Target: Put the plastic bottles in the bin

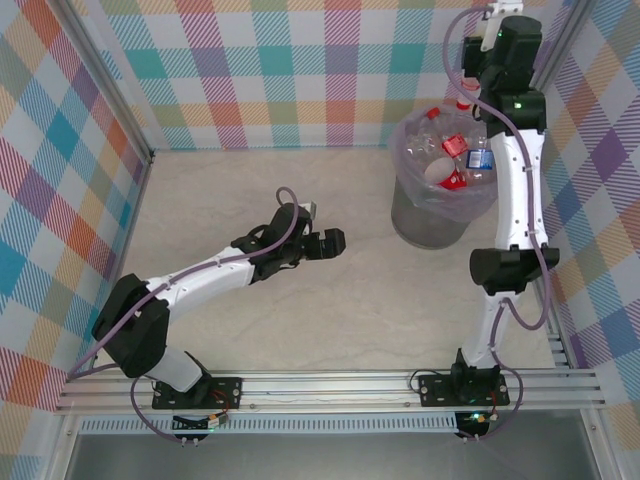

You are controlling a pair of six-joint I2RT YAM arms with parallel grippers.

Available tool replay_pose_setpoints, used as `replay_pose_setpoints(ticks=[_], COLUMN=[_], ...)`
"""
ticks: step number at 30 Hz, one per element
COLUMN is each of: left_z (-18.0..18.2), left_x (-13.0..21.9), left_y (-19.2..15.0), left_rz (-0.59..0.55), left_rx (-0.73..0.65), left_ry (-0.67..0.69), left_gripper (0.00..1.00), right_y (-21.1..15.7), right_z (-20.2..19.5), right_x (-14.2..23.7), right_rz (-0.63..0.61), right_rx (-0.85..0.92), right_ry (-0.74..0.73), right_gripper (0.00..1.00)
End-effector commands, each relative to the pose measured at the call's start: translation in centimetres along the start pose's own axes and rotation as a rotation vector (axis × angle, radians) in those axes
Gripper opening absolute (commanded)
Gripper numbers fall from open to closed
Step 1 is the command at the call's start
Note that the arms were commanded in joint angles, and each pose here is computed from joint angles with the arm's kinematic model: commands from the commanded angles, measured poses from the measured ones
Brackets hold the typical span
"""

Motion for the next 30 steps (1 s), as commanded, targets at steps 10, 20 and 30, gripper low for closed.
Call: replay_pose_setpoints(ticks=[10, 20, 30], left_z=[0.9, 0.8, 0.5], left_x=[0.6, 0.2, -0.1], left_y=[-0.5, -0.2, 0.0], left_rz=[-0.001, 0.008, 0.002], left_rx=[-0.025, -0.043, -0.024], left_ry=[0.041, 0.046, 0.028], left_gripper=[0.98, 0.98, 0.98], right_y=[-4.4, -9.5, -14.1], right_z=[-0.3, -0.3, 0.1], right_x=[-0.4, 0.2, 1.1], right_rz=[0.131, 0.267, 0.378], right_rx=[-0.015, -0.050, -0.109], right_ry=[0.014, 0.030, 0.067], right_gripper=[0.48, 0.48, 0.48])
Point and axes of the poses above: each hand's point on the last joint's axis, 136 mm out from that joint toward the fingers, its own x axis back along the fingers, its own z axis along the line the jaws close on, y = z × x, the point moved 9 cm from there along x, back along the fingers, and after that the axes turned 5 degrees about -x, right-handed, at the moved point
